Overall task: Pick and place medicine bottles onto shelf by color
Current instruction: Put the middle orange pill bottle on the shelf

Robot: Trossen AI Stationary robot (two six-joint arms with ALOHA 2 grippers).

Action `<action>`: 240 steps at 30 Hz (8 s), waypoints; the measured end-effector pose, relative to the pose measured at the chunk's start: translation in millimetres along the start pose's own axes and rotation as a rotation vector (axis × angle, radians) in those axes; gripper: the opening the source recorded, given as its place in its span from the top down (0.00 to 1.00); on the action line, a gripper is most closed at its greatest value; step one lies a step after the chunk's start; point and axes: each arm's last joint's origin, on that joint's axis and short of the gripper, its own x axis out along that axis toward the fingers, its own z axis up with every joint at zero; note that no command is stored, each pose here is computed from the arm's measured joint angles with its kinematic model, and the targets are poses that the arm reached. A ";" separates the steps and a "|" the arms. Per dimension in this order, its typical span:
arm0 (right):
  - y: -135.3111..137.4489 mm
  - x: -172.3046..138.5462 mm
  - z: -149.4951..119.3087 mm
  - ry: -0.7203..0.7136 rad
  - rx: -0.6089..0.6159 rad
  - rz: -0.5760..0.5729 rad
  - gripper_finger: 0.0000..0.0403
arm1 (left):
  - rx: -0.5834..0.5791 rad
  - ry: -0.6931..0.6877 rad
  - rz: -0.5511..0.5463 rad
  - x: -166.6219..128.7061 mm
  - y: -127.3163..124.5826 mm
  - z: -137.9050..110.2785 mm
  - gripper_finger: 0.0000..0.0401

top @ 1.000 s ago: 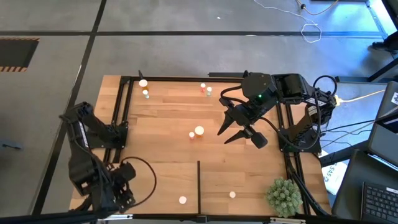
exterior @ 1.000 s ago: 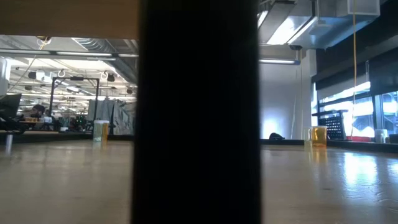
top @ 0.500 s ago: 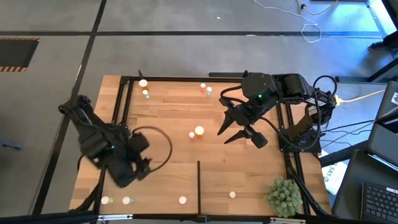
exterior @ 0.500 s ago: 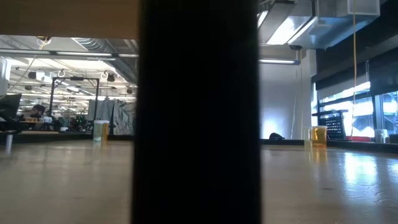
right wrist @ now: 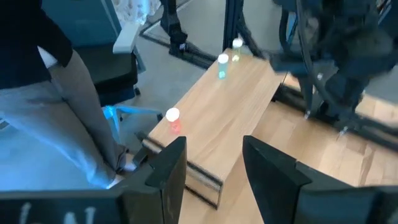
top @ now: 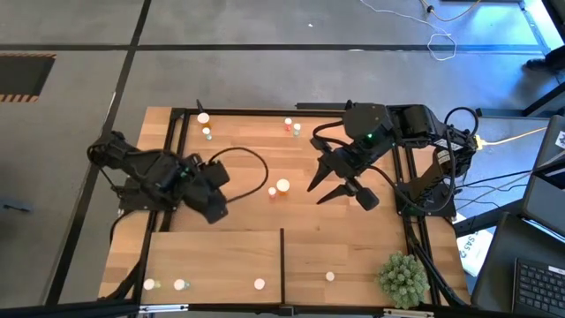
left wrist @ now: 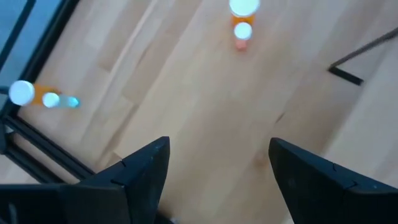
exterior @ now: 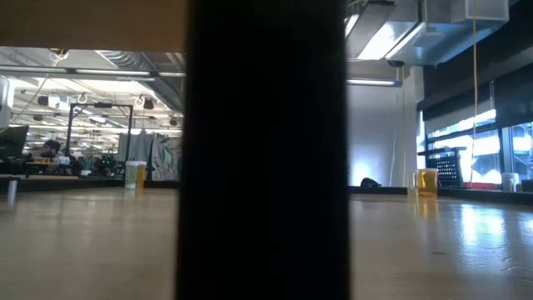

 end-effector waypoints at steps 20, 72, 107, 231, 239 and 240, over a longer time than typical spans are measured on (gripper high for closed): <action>-38.6 -27.8 -45.4 0.356 0.584 -0.902 0.60 | -0.092 0.044 0.039 13.4 24.4 22.8 0.33; -85.8 63.1 -118.7 0.482 0.500 -0.425 0.51 | -0.025 0.018 -0.079 -13.1 64.1 20.4 0.33; -99.8 86.6 -132.9 0.542 0.443 -0.352 0.51 | 0.098 -0.338 -0.361 40.6 126.7 -46.1 0.33; -168.7 212.7 -250.2 0.783 0.483 -0.275 0.43 | 0.148 -0.334 -0.366 46.5 125.3 -47.7 0.34; -170.7 211.8 -250.8 0.804 0.463 -0.335 0.49 | 0.148 -0.334 -0.366 46.5 125.3 -47.7 0.34; -171.0 211.6 -250.9 0.809 0.458 -0.347 0.49 | 0.148 -0.335 -0.366 46.4 125.3 -47.7 0.34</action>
